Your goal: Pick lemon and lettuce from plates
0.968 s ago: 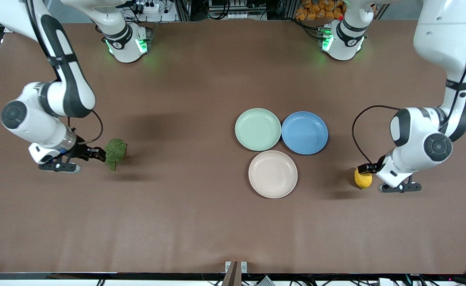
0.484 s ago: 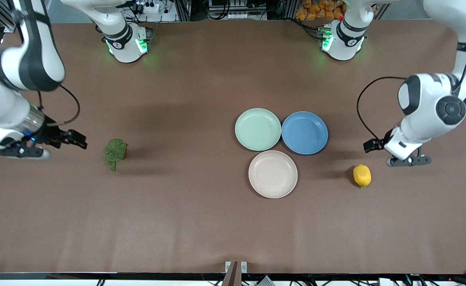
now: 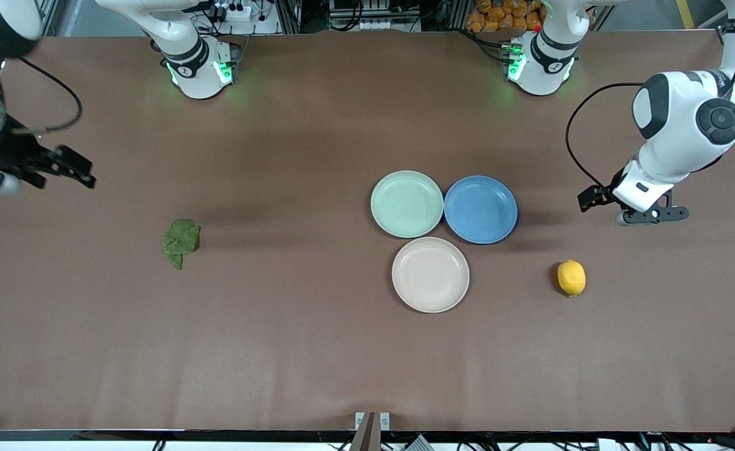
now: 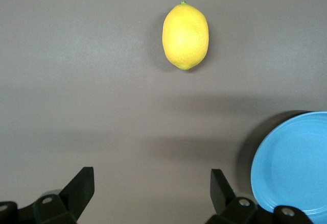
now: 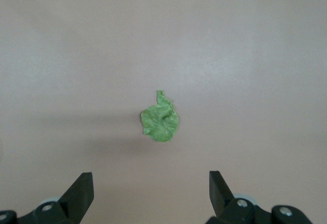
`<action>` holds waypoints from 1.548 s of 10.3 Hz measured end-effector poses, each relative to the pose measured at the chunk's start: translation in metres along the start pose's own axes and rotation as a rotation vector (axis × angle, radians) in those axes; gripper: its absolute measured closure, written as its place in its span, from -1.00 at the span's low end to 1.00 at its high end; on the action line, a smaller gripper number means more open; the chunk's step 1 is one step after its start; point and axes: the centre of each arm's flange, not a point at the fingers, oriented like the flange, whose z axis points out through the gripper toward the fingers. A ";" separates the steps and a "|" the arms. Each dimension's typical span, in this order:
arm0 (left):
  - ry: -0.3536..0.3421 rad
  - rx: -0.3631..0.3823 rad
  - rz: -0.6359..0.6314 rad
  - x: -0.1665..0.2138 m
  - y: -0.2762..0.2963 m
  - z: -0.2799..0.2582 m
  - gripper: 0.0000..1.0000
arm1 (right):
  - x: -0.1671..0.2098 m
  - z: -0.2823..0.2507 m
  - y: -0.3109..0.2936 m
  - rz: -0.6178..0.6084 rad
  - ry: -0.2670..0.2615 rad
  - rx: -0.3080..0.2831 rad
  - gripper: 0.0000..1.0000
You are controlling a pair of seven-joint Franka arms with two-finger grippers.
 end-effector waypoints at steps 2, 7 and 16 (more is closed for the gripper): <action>0.066 -0.004 0.003 0.016 0.003 -0.030 -1.00 | -0.004 -0.026 0.004 -0.026 -0.009 0.000 -1.00; 0.107 -0.014 0.007 0.056 0.021 -0.181 -1.00 | -0.011 -0.060 0.006 -0.028 -0.009 0.001 -1.00; 0.052 -0.027 0.009 0.046 0.023 -0.296 -1.00 | -0.015 -0.067 0.006 -0.026 -0.032 0.002 -1.00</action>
